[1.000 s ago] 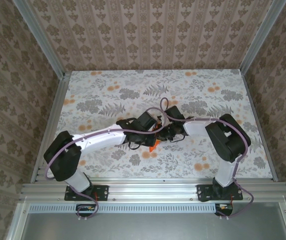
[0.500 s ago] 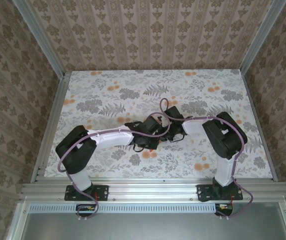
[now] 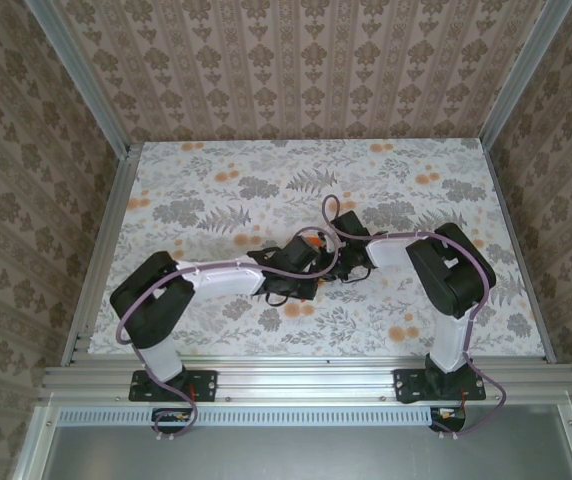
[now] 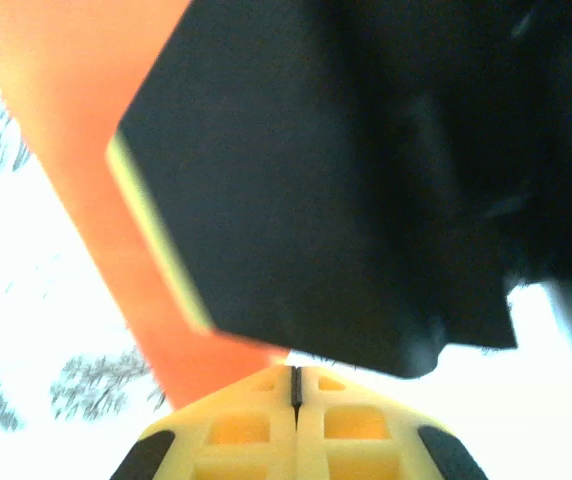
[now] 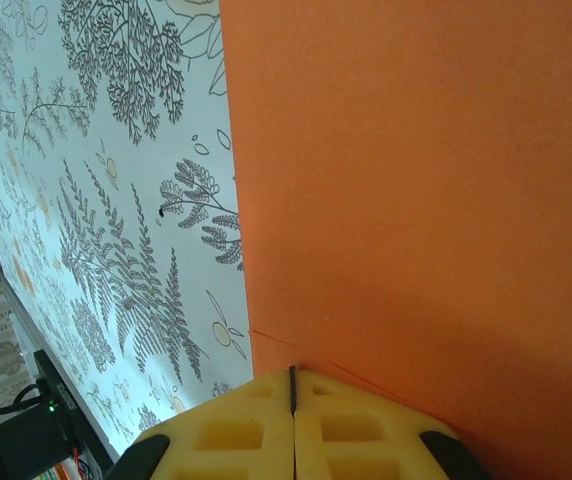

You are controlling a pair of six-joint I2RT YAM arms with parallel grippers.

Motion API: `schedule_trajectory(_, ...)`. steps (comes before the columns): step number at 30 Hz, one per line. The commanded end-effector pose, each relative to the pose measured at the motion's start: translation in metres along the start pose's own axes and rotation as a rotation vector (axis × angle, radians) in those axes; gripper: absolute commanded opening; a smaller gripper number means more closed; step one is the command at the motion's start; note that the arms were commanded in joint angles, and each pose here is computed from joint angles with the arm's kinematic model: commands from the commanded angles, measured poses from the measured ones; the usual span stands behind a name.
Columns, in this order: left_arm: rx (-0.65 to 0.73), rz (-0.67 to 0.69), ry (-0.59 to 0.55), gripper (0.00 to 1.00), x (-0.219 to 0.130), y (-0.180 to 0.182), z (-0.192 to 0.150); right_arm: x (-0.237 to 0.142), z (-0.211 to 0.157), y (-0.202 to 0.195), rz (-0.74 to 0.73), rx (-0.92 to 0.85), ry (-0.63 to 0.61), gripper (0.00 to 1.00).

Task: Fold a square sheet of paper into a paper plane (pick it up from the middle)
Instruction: Third fold the triangle at the center of the table.

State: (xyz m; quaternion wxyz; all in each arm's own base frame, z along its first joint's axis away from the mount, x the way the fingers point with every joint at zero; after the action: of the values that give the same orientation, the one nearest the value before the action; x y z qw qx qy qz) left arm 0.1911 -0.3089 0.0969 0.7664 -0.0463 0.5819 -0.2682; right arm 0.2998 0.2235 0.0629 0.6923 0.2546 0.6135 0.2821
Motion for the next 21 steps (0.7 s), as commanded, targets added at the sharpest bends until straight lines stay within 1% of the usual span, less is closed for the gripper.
schedule_trajectory(1, -0.029, 0.014, 0.033, 0.00, -0.009, 0.011, -0.016, 0.001, -0.006, -0.015, -0.071, 0.026, 0.025, 0.07)
schedule_trajectory(11, -0.012, -0.084, -0.029, 0.00, -0.015, -0.003, -0.006, 0.000, -0.006, -0.017, -0.077, 0.031, 0.024, 0.07)
schedule_trajectory(18, -0.020, -0.023, -0.003, 0.00, -0.002, 0.008, -0.010, -0.002, -0.005, -0.017, -0.076, 0.035, 0.020, 0.07)
schedule_trajectory(21, -0.021, -0.027, 0.009, 0.00, 0.007, 0.012, -0.017, -0.003, -0.005, -0.016, -0.072, 0.037, 0.016, 0.07)
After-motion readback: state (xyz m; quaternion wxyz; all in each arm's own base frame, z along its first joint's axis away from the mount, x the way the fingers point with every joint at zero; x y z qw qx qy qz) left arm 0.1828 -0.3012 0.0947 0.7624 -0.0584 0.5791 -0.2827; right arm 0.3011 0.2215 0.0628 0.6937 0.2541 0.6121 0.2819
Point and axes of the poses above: each hand's point on the last joint's axis, 136 mm out from that joint toward the fingers, its own x axis out along the fingers, its own y axis along the line the jaws close on, z = x × y, the point moved 7 cm from there along -x, back along the fingers, and after that the axes turned 3 degrees about -x, right-handed, at the moved point
